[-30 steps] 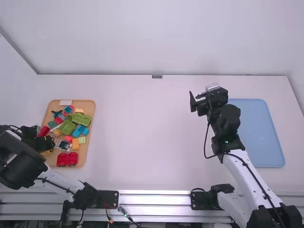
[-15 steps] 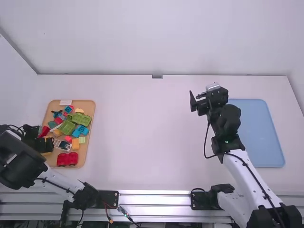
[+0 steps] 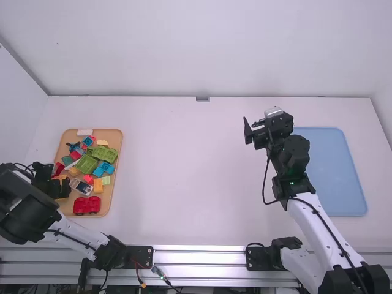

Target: Assemble lego blocks to make yellow taxi

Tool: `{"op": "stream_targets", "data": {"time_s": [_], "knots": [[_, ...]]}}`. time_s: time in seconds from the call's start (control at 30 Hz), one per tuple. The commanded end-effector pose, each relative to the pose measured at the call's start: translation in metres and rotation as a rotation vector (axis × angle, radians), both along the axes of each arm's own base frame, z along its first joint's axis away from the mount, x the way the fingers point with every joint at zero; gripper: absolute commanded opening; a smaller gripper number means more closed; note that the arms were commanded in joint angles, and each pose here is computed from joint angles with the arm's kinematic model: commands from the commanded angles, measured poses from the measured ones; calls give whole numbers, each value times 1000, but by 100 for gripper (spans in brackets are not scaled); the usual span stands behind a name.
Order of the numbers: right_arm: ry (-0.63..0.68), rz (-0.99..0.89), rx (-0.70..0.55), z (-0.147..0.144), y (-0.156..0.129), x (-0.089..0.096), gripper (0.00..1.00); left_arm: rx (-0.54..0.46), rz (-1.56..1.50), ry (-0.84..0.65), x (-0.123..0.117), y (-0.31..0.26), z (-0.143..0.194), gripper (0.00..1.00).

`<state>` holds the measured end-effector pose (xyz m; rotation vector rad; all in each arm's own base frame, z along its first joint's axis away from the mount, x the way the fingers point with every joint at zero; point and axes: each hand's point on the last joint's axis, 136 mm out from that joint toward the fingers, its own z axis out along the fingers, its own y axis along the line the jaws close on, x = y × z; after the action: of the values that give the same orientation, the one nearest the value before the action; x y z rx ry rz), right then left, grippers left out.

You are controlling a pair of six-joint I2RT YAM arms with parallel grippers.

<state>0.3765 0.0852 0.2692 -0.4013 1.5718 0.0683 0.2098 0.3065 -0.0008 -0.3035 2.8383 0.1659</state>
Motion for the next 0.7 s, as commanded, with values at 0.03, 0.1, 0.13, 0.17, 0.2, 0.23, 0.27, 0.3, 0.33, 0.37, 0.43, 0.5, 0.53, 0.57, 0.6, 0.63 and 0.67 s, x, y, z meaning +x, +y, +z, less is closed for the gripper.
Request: {"op": "stream_targets", "data": {"time_s": [0.03,0.1,0.13,0.17,0.2,0.23,0.27,0.3,0.33,0.37,0.43,0.5,0.53,0.57,0.6,0.63,0.67], "knots": [[-39,4,11,19,3,3,99,-25,-17,-1,-1,-10,-9,99],[-38,-1,12,19,1,3,99,-28,-23,-21,2,-11,-10,98],[-38,-2,12,19,1,3,99,-28,-22,-23,2,-11,-10,98],[-38,-6,12,19,0,4,99,-30,-22,-28,2,-12,-11,98],[-37,-8,12,19,-1,4,99,-28,-25,-31,2,-14,-14,97],[-37,-8,12,19,-1,4,99,-28,-25,-31,2,-14,-14,97],[-38,-7,12,19,-1,4,99,-21,-22,-33,1,-14,-16,97],[-38,-4,12,19,0,3,99,-13,-16,-36,0,-13,-19,96],[-39,-2,12,19,1,3,99,-11,-12,-38,0,-13,-20,96],[-39,1,12,19,2,3,99,-4,-7,-44,0,-13,-21,94],[-39,-2,12,19,1,3,99,-2,-6,-47,1,-15,-24,87],[-39,-6,12,19,-1,4,99,-5,0,-47,-1,-16,-26,85],[-38,-6,12,19,-1,4,99,-6,1,-47,-1,-16,-27,84],[-39,-7,12,19,-1,4,99,-9,-1,-45,-1,-18,-27,82],[-39,-7,12,19,-1,4,99,-9,4,-42,-1,-18,-27,82],[-39,-5,12,19,0,3,99,-7,19,-38,-2,-17,-27,81],[-41,-2,12,20,1,3,99,-8,37,-31,-3,-16,-27,80]]}}
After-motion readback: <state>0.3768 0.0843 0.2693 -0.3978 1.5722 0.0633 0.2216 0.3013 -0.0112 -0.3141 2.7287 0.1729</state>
